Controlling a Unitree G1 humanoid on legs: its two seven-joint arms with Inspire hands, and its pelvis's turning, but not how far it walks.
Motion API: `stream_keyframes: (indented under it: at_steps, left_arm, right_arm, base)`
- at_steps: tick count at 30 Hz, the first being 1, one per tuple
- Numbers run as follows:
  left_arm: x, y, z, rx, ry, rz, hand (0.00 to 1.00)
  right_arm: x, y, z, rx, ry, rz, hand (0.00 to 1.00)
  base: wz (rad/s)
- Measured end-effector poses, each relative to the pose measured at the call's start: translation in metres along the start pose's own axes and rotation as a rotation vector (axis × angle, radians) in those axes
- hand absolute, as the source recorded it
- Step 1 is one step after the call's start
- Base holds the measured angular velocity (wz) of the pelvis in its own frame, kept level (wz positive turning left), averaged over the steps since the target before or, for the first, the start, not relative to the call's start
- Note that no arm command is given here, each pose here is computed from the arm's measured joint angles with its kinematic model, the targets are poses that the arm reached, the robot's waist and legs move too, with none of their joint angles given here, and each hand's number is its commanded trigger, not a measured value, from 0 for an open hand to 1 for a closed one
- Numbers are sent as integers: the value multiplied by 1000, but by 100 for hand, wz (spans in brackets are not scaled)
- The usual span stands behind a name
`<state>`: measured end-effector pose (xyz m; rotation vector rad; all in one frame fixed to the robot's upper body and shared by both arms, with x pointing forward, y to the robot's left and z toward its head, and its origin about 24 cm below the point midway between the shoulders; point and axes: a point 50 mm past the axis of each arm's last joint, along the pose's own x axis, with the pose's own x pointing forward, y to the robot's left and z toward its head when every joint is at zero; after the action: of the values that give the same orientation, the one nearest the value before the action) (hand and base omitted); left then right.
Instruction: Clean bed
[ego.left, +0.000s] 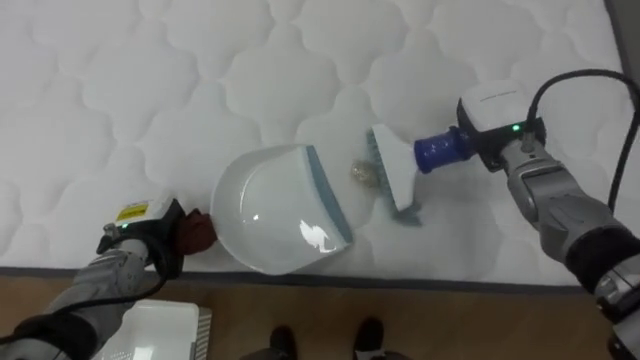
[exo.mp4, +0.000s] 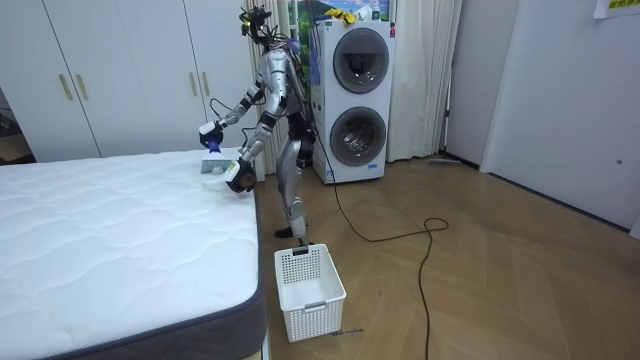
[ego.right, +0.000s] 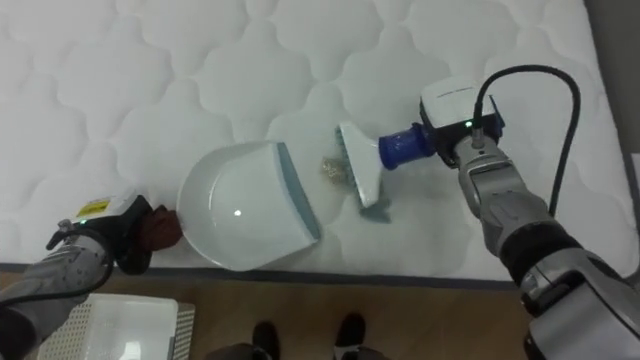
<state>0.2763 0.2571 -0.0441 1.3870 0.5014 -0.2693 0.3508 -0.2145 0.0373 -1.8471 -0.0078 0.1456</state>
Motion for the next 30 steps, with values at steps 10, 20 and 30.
stream_keyframes:
  at_steps: [10,20,30]
  left_arm:
    - [-1,-1,3,0,-18,3,100]
    - [-1,0,3,26,-43,0,100]
    - [-2,-3,2,35,-65,-10,100]
  right_arm:
    - [-4,-7,22,26,-106,-23,100]
    - [-8,-2,38,156,-182,55,100]
    - [-12,-5,79,463,-308,134,100]
  base:
    - [-1]
    - [-1]
    - [6]
